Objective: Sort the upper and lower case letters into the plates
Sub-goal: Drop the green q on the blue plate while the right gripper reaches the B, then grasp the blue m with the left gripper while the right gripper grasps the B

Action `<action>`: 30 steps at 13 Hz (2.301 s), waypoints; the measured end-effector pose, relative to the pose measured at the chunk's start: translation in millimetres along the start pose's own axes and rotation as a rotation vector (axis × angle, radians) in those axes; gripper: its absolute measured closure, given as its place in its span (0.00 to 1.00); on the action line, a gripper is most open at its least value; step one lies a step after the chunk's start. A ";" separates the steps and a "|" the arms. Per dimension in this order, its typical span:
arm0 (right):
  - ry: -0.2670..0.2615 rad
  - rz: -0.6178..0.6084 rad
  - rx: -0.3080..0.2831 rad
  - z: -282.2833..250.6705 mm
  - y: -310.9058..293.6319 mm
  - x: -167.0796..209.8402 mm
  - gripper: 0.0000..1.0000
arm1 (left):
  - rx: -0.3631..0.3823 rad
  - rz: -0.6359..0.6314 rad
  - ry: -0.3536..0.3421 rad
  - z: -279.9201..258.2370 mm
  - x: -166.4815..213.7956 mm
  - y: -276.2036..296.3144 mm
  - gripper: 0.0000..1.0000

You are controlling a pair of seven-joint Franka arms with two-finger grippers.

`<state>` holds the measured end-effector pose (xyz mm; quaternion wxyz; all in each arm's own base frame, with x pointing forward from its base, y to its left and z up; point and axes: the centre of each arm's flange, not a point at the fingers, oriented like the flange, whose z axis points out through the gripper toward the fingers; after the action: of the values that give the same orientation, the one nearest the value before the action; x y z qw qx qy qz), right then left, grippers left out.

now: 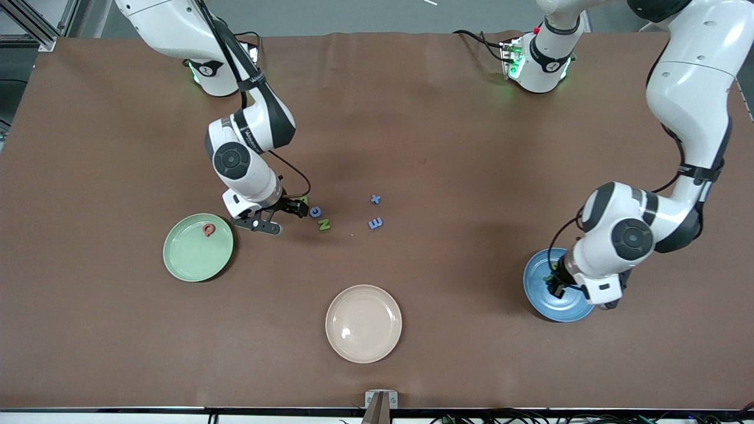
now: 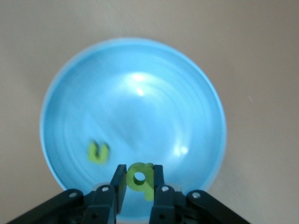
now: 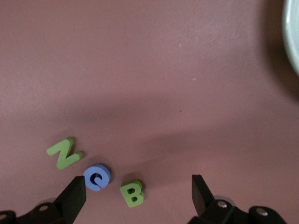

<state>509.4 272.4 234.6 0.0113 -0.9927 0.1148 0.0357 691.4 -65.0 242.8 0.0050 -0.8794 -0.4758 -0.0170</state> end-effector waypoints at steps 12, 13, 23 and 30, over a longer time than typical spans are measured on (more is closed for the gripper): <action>0.060 -0.148 -0.024 57.8 -11.6 -51.0 0.13 | 0.041 0.248 -0.136 -22.4 -224.2 62.9 0.00; 0.062 -0.154 -0.024 60.6 -11.2 -50.7 0.13 | 0.044 0.295 -0.133 -23.5 -261.6 67.6 0.00; 0.074 -0.160 -0.019 60.5 -12.0 -49.5 0.73 | 0.014 0.502 -0.047 -14.2 -433.1 102.7 0.00; 0.026 -0.159 -0.057 13.8 34.3 25.0 0.72 | -0.008 0.460 -0.038 7.0 -499.3 95.9 0.00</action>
<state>524.9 233.8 218.6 -0.0155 -0.9990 0.0348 0.0253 498.9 -535.0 219.2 -0.0034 -0.9649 -0.2628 -0.0009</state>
